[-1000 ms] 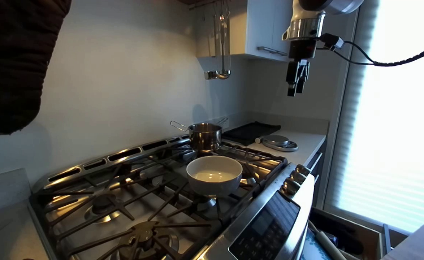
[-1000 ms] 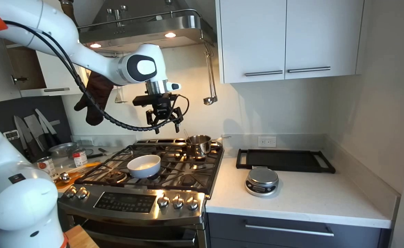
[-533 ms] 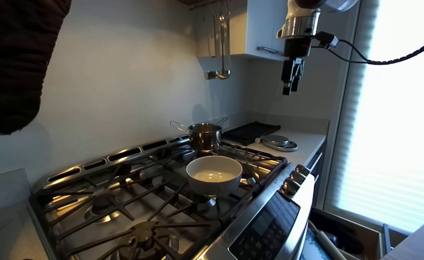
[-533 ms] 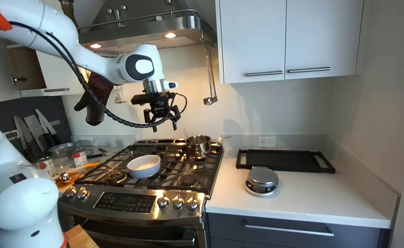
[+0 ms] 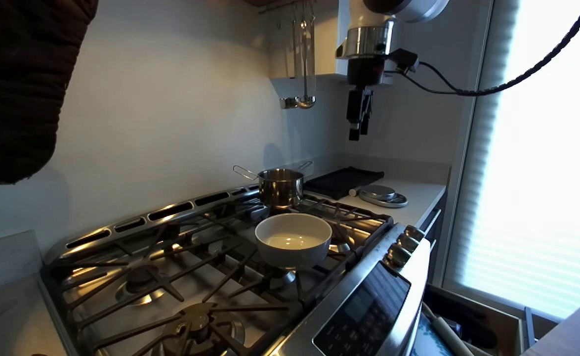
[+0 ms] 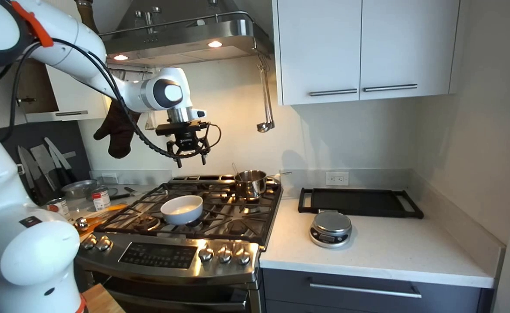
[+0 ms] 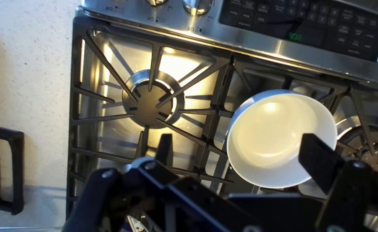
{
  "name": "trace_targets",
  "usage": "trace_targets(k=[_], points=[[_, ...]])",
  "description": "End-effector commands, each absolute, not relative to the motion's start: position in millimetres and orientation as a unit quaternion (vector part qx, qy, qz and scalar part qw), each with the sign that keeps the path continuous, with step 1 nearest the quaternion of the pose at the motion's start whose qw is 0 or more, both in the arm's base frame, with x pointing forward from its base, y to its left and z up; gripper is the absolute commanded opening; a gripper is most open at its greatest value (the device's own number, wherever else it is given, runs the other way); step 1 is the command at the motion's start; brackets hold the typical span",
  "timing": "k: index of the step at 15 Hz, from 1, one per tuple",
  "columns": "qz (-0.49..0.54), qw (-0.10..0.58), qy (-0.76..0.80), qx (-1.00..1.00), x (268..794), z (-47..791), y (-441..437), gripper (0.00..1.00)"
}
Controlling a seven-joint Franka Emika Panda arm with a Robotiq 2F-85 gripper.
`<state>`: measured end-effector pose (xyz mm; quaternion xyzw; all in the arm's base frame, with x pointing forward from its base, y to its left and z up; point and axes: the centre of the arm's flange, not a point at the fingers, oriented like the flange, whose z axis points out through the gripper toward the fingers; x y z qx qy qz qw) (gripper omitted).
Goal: Pick up the gray bowl and put it on the scale
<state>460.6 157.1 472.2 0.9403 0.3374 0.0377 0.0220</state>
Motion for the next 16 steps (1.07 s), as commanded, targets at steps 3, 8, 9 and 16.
trace_targets(k=[3,8,9,16], points=[[0.075,-0.006,0.352,0.933,480.8,418.7,200.2,1.0],[0.09,-0.022,0.386,0.918,491.9,367.3,241.3,1.0],[0.09,-0.022,0.395,0.914,491.3,357.5,246.8,1.0],[0.066,-0.021,0.415,0.907,486.8,329.6,250.4,1.0]])
